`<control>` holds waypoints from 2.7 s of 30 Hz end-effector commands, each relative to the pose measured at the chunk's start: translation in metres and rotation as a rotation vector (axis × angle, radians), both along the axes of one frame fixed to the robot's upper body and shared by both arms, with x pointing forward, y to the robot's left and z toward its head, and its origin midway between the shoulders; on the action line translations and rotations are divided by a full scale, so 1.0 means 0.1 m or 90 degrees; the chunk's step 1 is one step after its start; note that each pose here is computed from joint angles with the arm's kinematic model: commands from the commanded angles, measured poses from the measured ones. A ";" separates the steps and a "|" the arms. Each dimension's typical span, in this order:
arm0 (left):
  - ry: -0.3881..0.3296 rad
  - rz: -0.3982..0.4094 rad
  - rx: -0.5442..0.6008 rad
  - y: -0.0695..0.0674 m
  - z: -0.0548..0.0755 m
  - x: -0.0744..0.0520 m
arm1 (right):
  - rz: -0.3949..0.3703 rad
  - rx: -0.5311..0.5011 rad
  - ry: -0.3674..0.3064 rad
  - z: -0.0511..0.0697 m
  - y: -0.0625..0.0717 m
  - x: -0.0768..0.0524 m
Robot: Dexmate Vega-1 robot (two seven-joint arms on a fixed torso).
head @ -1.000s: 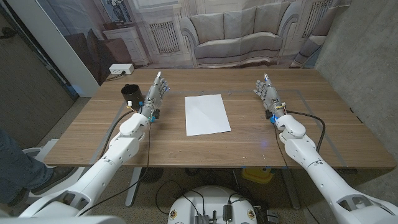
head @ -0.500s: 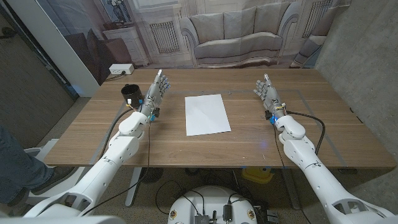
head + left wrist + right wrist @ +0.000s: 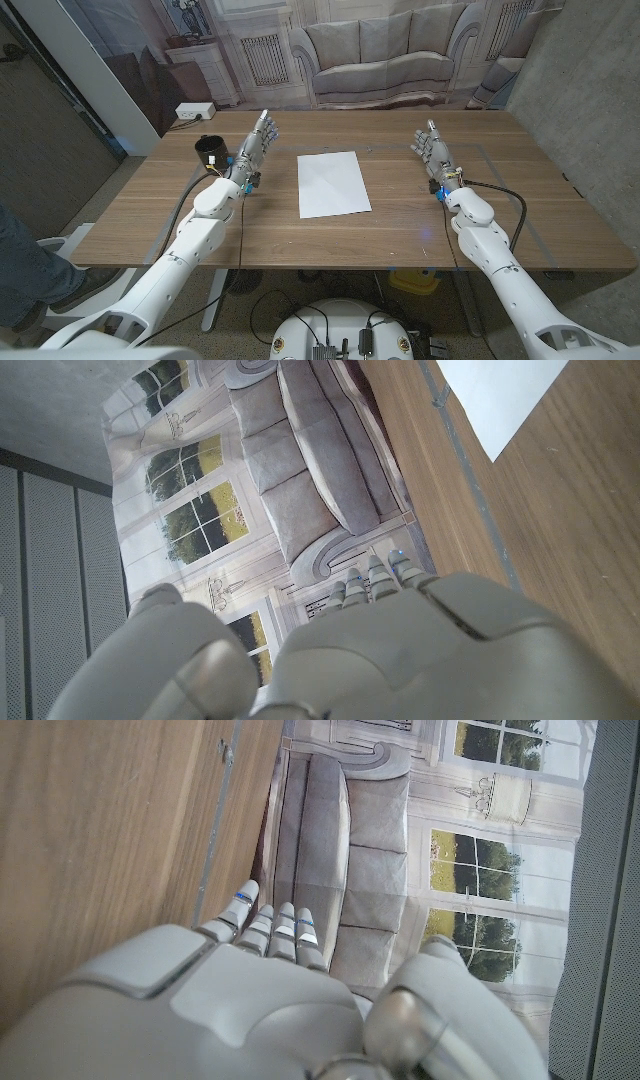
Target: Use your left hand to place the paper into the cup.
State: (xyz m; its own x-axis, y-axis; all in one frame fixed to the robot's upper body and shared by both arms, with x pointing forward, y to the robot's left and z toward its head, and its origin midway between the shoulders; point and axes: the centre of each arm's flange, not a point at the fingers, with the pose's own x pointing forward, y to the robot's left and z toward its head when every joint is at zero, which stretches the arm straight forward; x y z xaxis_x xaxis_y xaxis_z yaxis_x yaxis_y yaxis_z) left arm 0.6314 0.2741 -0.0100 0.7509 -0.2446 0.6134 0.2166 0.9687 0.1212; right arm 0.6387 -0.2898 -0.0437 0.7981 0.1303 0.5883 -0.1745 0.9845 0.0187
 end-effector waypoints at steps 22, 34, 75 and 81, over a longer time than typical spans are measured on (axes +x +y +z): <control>-0.098 0.059 0.102 -0.34 0.13 -0.14 | -0.021 0.014 -0.003 -0.05 -0.09 -0.10; -0.127 0.090 0.138 -0.37 0.21 -0.19 | -0.027 0.023 -0.010 -0.04 -0.08 -0.09; -0.218 0.199 0.238 -0.42 0.17 -0.43 | -0.021 0.036 -0.016 -0.02 -0.08 -0.08; -0.221 0.213 0.253 -0.42 0.17 -0.48 | -0.004 0.054 -0.029 -0.04 -0.08 -0.05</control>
State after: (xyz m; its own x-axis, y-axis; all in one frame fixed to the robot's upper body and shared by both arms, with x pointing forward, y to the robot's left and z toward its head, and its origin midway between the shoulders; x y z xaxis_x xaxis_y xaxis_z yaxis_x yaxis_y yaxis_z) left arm 0.5940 0.2327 0.0076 0.6060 -0.2851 0.7426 -0.1555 0.8731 0.4621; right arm 0.6313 -0.2993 -0.0468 0.7857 0.0704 0.6146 -0.1432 0.9872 0.0701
